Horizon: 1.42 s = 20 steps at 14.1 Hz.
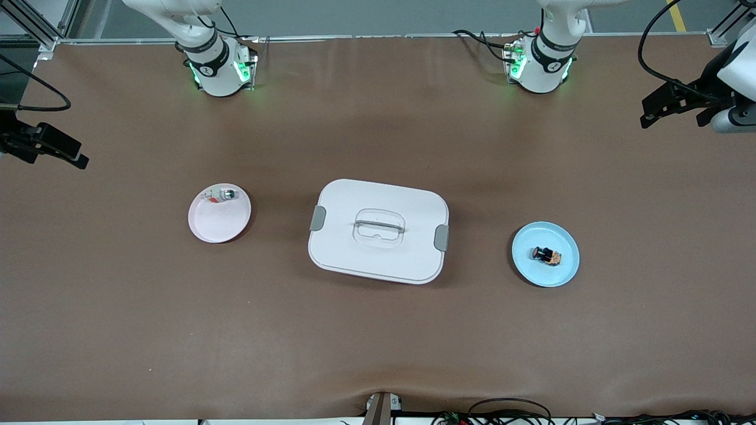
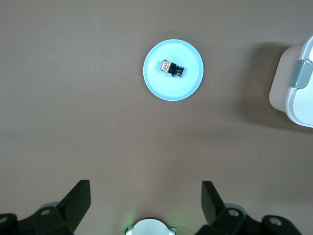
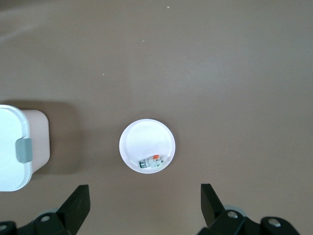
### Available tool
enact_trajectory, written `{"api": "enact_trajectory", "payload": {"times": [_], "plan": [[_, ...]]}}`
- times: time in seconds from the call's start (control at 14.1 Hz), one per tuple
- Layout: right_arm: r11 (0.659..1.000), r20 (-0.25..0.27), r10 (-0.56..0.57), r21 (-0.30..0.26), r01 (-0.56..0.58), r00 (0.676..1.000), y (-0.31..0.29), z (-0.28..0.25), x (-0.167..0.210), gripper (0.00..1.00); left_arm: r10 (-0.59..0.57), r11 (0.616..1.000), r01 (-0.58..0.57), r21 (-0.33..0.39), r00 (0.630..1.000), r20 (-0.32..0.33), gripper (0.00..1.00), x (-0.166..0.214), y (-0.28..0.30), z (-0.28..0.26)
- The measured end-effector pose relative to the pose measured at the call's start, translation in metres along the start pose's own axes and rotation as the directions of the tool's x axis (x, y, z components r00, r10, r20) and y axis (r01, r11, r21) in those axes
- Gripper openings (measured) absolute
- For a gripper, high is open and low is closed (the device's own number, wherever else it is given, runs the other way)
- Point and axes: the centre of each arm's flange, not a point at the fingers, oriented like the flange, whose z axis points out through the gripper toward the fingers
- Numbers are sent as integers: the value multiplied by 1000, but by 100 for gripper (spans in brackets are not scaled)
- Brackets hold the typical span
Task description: Transfer orange switch to right arm and place
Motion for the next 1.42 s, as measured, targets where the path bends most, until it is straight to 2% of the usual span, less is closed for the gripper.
{"api": "enact_trajectory", "payload": {"times": [0.5, 0.71, 0.99, 1.42], "plan": [[1000, 3, -23, 8, 23, 1000, 1, 0, 0, 100, 0, 1000, 0, -1, 1000, 2, 100, 2, 0, 1], [1000, 17, -28, 6, 28, 999, 1, 1, -2, 100, 1, 1000, -1, -4, 1000, 11, 100, 15, -1, 15], [1000, 21, -27, 3, 27, 999, 2, 1, -2, 100, 13, 1000, -13, -13, 1000, -1, 100, 45, 1, 59], [1000, 19, -24, -18, 24, 1000, 5, 1, -2, 100, 138, 990, -139, -16, 989, -42, 100, 69, 6, 144]]}}
